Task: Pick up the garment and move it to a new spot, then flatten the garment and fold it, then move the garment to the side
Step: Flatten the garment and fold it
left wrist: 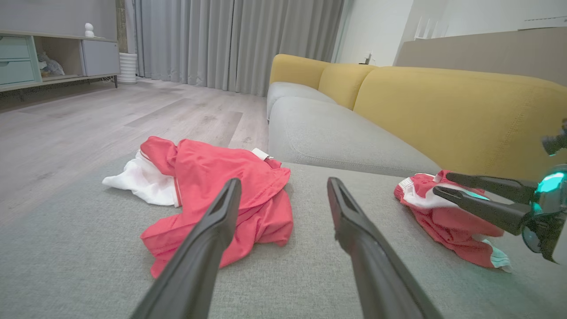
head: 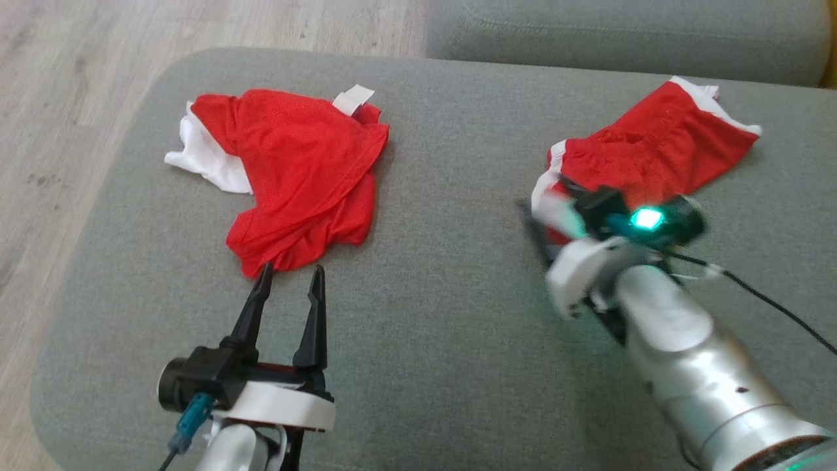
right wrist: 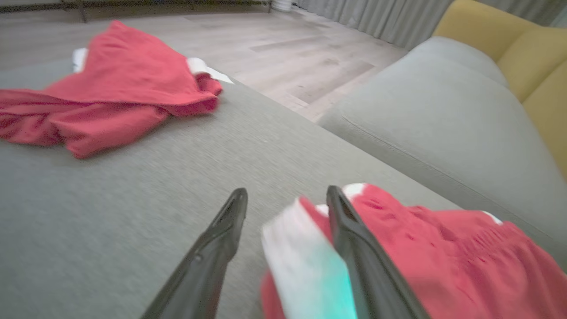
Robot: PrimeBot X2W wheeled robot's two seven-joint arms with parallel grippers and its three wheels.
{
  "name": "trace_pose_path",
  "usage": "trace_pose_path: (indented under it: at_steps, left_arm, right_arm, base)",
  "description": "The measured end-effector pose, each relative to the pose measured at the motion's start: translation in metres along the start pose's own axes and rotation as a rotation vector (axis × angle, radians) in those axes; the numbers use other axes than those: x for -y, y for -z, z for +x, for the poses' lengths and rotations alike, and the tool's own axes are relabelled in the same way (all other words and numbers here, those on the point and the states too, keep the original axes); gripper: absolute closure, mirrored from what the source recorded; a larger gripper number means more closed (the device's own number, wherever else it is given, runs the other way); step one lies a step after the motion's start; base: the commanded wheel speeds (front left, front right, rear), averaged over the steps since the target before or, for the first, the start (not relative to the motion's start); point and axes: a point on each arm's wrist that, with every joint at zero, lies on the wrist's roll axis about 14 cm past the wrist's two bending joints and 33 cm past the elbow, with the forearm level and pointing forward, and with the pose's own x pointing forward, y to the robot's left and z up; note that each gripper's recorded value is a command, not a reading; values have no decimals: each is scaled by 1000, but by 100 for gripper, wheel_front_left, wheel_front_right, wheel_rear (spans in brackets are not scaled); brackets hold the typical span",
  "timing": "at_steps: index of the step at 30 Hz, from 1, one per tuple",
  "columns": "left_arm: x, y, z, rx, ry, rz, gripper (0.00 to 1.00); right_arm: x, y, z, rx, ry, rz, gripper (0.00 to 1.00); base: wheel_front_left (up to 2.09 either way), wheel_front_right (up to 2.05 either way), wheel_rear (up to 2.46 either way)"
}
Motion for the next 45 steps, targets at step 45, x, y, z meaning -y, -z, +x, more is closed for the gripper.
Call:
trace_pose_path:
  at_steps: [45]
  left_arm:
    - [25, 18, 30, -47, 98, 1, 0]
  right_arm:
    - [34, 90, -86, -32, 360, 617, 0]
  base:
    - [0, 0, 0]
